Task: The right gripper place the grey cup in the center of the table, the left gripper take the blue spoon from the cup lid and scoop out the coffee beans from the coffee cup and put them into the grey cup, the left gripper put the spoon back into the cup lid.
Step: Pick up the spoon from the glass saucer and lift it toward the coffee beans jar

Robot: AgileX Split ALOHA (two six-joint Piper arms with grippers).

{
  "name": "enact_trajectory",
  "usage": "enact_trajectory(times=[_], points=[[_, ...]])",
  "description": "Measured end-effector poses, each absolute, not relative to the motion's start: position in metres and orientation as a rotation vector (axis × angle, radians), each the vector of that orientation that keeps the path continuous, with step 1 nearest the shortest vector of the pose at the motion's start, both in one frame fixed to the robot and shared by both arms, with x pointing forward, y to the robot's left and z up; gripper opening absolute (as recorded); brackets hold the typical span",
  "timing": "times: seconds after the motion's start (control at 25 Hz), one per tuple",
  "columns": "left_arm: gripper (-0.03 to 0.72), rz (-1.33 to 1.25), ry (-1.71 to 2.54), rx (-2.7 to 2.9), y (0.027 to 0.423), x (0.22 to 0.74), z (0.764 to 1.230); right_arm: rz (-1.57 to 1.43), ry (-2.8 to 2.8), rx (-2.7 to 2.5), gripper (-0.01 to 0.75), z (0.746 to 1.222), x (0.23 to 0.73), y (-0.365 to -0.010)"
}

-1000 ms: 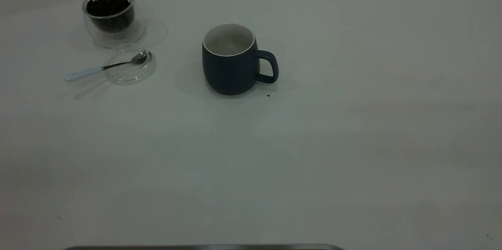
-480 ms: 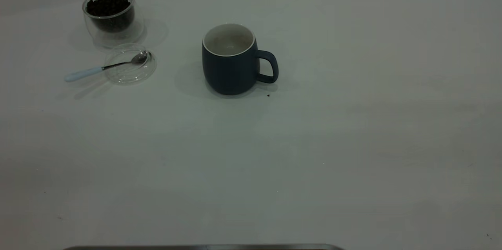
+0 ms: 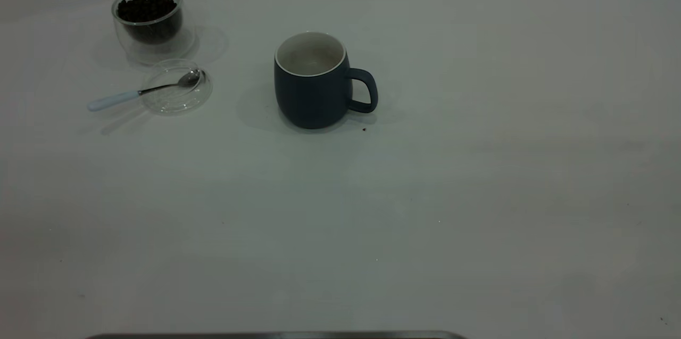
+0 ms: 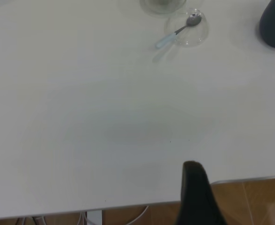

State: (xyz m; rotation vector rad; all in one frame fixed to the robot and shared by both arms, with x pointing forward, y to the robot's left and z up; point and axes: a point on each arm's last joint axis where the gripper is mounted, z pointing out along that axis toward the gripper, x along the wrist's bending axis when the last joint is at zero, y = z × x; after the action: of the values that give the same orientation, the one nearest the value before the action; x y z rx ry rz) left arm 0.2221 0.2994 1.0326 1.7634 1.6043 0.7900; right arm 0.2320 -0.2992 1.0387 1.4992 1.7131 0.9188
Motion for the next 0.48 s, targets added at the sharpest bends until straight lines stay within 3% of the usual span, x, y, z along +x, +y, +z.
enact_trajectory(times=[0.48], points=[[0.536,0.799,1.630,1.747,0.3010,0.2222,1.0337,0.919,1.713,1.499,0.460,1.0387,0.2320,-0.2992]])
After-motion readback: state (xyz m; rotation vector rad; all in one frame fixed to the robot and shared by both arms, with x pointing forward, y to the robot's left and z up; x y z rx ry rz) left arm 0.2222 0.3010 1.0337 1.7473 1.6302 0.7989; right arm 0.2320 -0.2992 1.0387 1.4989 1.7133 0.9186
